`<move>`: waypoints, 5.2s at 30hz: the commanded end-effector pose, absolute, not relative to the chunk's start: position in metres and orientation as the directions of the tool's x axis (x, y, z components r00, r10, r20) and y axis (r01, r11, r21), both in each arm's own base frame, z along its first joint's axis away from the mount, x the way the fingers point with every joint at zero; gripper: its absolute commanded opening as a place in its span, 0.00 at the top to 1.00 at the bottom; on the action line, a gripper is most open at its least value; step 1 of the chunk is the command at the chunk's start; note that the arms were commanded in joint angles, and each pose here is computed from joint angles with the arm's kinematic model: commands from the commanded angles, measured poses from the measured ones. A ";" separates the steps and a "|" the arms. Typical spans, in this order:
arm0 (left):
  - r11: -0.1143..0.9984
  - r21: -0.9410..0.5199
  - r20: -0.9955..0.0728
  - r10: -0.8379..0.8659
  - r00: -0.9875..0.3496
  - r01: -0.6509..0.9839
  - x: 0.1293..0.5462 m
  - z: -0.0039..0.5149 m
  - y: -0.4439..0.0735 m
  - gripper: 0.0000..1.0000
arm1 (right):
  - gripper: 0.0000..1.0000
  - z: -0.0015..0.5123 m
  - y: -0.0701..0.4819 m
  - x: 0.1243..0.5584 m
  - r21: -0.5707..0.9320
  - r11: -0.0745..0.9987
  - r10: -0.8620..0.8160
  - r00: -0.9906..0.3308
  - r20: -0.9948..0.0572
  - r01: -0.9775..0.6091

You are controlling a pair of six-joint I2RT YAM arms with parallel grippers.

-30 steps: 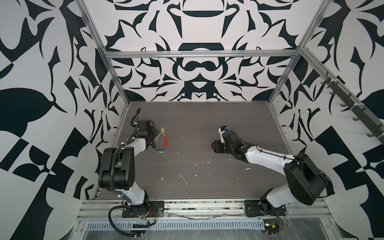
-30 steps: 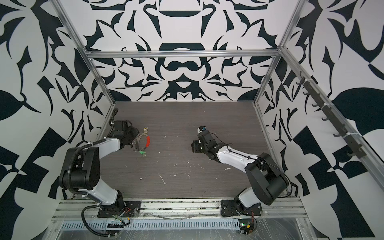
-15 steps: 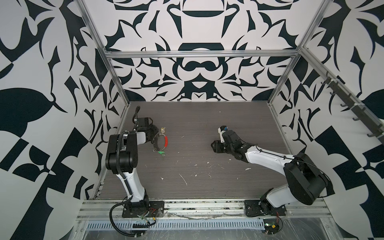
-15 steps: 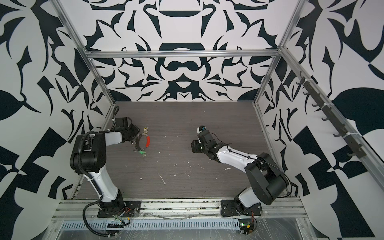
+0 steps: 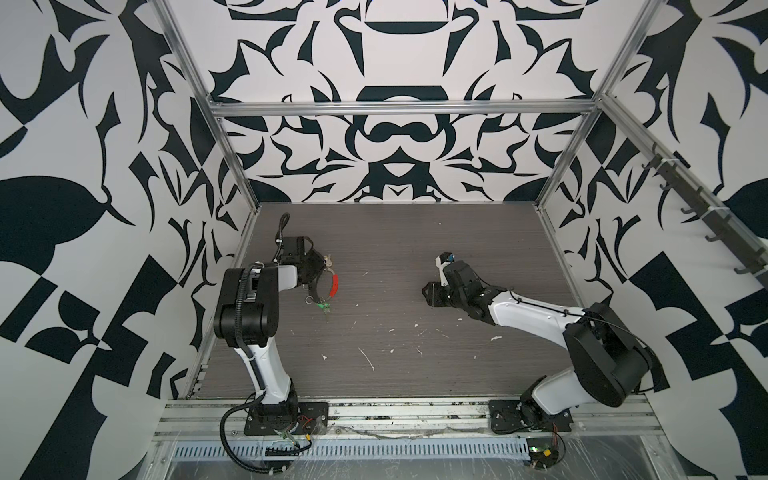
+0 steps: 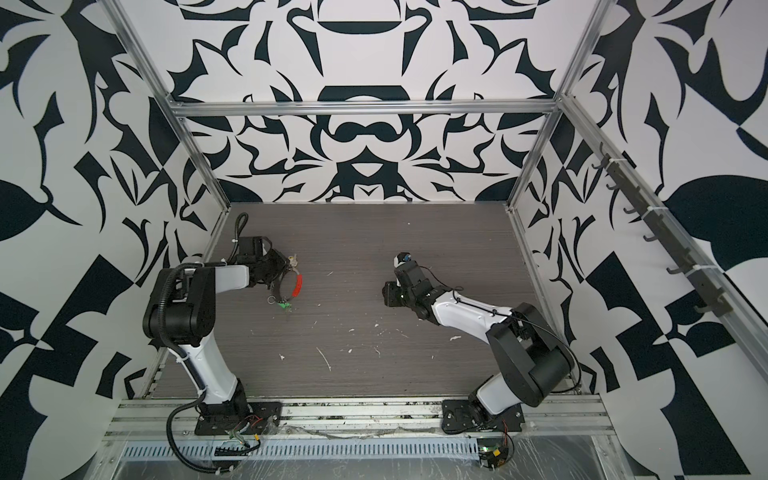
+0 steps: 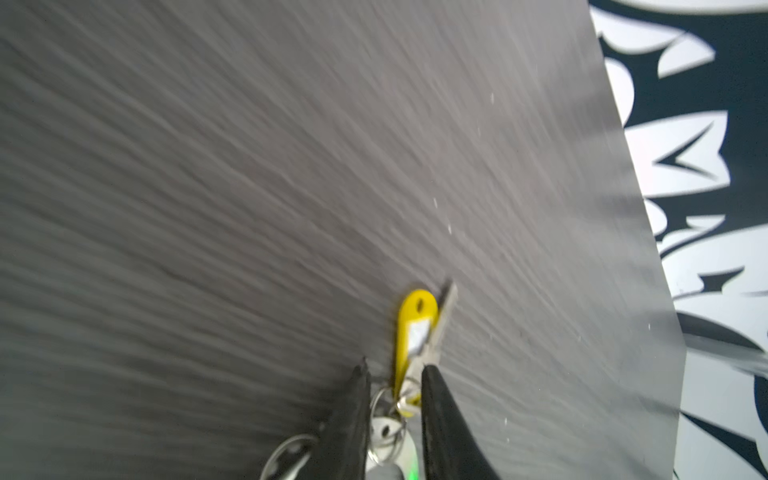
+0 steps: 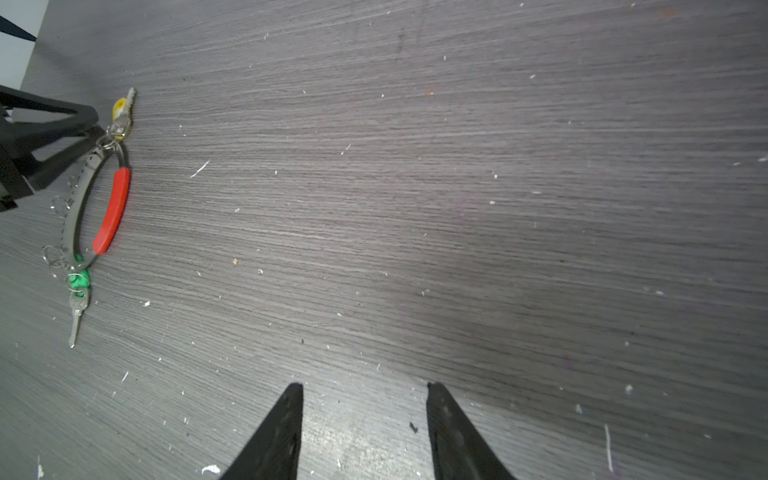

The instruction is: Remove the keys from the keyring

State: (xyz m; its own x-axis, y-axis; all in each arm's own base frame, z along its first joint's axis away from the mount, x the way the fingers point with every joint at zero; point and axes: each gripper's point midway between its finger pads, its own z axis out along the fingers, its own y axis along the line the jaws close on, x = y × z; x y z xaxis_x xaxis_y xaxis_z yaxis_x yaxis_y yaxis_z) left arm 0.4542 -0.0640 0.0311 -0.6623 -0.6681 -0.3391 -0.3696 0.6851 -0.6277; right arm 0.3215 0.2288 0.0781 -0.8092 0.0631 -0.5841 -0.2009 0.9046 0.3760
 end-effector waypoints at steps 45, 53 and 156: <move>0.752 -0.653 -0.255 -0.330 -0.909 -0.090 0.329 0.056 -0.222 0.60 | 0.43 0.092 0.229 0.323 0.362 0.892 0.042 -0.747 -0.664 -0.271; 0.833 -0.545 -0.353 -0.329 -0.876 -0.093 0.344 0.052 -0.202 0.65 | 0.45 0.093 0.229 0.322 0.357 0.892 0.035 -0.744 -0.667 -0.278; 0.464 -0.408 -0.892 -0.019 -0.451 0.786 0.225 0.292 -0.303 1.00 | 0.42 0.315 0.259 0.224 0.461 0.376 0.205 -0.413 -0.888 -0.804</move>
State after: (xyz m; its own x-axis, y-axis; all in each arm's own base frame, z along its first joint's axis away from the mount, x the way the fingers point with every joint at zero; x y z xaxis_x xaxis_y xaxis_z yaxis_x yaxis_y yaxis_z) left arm 0.2354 -0.2993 0.2656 -0.5166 -0.0206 -0.8560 0.7300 0.5119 -0.4529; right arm 0.2401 0.2534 0.2725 -0.4637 0.2034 -0.8623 -0.7270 0.4689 0.5016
